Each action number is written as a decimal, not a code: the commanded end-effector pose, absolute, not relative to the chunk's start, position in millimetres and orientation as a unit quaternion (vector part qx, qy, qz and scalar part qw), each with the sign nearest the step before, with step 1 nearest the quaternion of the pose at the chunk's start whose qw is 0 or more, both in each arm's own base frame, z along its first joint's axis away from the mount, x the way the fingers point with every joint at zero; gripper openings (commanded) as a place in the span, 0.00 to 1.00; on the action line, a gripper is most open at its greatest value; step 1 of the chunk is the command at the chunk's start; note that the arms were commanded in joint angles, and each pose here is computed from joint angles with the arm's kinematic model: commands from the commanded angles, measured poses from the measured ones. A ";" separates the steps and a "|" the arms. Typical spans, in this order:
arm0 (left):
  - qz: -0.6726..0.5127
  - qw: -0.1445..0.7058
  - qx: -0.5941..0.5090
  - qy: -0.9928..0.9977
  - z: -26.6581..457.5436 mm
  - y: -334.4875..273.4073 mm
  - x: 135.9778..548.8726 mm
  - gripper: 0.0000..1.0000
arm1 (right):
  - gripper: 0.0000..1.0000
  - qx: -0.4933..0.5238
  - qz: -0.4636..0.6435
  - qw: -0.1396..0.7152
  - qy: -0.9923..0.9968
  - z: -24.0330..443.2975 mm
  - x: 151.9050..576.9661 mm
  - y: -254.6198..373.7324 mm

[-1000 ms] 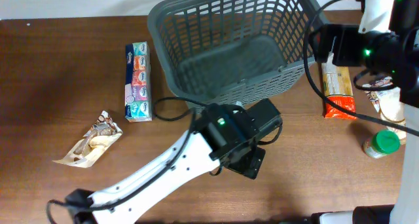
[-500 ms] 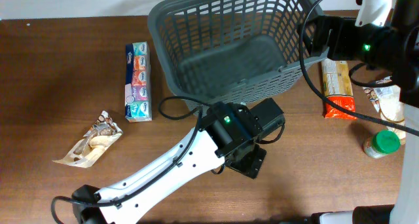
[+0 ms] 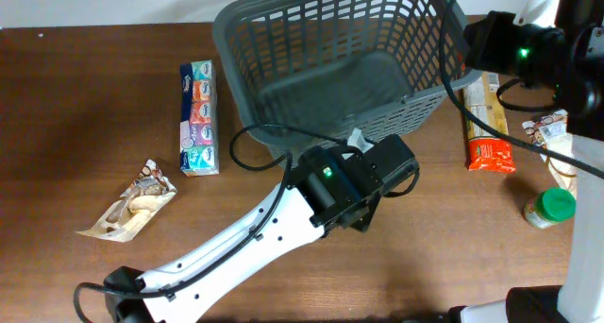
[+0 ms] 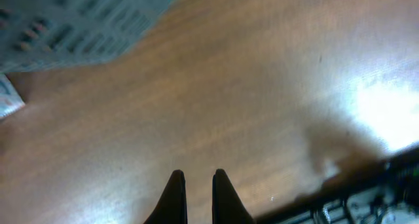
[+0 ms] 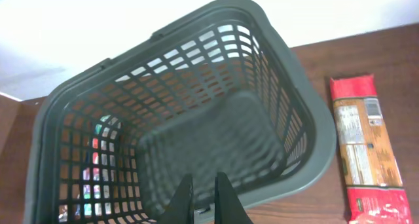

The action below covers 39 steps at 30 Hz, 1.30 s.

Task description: Pack container

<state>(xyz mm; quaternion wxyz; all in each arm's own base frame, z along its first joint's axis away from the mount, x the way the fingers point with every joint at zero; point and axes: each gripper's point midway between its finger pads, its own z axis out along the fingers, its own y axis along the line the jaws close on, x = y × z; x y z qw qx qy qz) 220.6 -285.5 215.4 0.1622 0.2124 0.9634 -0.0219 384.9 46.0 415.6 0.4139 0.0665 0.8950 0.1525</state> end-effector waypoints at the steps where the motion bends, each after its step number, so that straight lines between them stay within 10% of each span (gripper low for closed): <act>1: -0.026 0.221 0.157 0.962 242.0 -285.4 240.5 0.02 | 0.04 0.093 0.123 0.429 0.890 421.2 387.6 33.4; 39: -0.029 0.261 0.188 0.947 263.4 -300.1 246.6 0.02 | 0.04 0.065 0.066 0.237 0.967 273.7 444.3 30.8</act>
